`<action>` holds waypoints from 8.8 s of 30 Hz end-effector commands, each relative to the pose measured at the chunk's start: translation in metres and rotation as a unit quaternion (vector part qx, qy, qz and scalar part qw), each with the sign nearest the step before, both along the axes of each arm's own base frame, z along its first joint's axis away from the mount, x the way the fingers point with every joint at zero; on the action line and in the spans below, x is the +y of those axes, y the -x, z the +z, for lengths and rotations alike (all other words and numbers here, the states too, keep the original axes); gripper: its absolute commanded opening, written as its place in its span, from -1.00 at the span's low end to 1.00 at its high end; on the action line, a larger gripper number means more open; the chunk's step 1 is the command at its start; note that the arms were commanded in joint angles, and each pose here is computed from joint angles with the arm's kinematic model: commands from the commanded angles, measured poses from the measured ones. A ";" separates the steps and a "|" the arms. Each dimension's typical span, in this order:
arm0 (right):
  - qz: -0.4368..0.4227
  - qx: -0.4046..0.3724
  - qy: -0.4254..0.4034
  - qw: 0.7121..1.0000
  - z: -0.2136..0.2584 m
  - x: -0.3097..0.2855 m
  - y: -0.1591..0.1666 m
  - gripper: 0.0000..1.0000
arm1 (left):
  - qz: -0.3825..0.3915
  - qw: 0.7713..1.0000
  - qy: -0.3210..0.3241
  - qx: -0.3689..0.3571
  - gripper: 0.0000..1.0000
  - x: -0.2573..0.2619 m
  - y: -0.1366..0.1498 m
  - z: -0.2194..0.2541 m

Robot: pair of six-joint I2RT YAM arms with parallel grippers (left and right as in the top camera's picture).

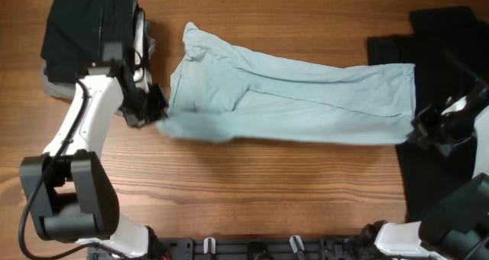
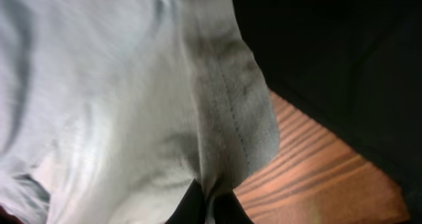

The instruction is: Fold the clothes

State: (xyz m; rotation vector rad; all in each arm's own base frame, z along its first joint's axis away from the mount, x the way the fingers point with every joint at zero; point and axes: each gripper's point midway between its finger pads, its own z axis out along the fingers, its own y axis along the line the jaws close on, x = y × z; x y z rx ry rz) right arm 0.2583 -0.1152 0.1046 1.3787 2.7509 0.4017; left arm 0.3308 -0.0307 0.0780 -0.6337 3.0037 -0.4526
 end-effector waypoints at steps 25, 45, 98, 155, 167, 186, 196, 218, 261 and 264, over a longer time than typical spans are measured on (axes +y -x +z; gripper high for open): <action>-0.084 -0.072 0.070 0.991 0.018 -0.040 -0.040 -0.81 | -0.052 0.952 -0.006 -0.303 -0.92 -0.055 -0.147 0.051; -0.045 -0.111 0.041 0.992 -0.025 -0.035 -0.095 0.23 | -0.036 0.954 -0.028 -0.295 0.05 -0.053 -0.162 0.020; 0.059 -0.206 0.107 0.971 0.077 -0.018 -0.074 0.31 | 0.008 0.976 -0.088 0.197 0.01 0.052 0.057 -0.042; 0.097 -0.171 0.095 0.976 0.066 -0.009 -0.056 0.32 | -0.067 0.997 0.023 0.004 0.37 0.050 -0.030 -0.031; 0.108 -0.174 0.097 0.974 0.067 -0.008 -0.057 0.33 | -0.063 0.997 0.027 0.038 0.72 0.045 0.005 -0.079; 0.107 -0.177 0.097 0.974 0.068 -0.008 -0.058 0.32 | -0.061 0.996 0.012 0.058 -0.92 0.055 0.000 -0.037; 0.106 -0.177 0.097 0.974 0.067 -0.008 -0.058 0.32 | -0.103 0.994 -0.042 -0.020 -0.92 0.030 -0.052 0.054; 0.314 -0.220 -0.091 0.919 -0.058 0.073 -0.095 0.30 | -0.096 0.994 -0.047 -0.003 -0.92 0.030 -0.045 0.053; 0.404 -0.138 0.033 0.904 0.020 0.165 -0.143 -0.90 | -0.095 0.994 -0.042 -0.032 0.65 0.028 -0.058 0.054; 0.426 -0.131 0.022 0.895 0.007 0.202 -0.144 -0.90 | -0.095 0.994 -0.042 -0.031 0.64 0.028 -0.058 0.054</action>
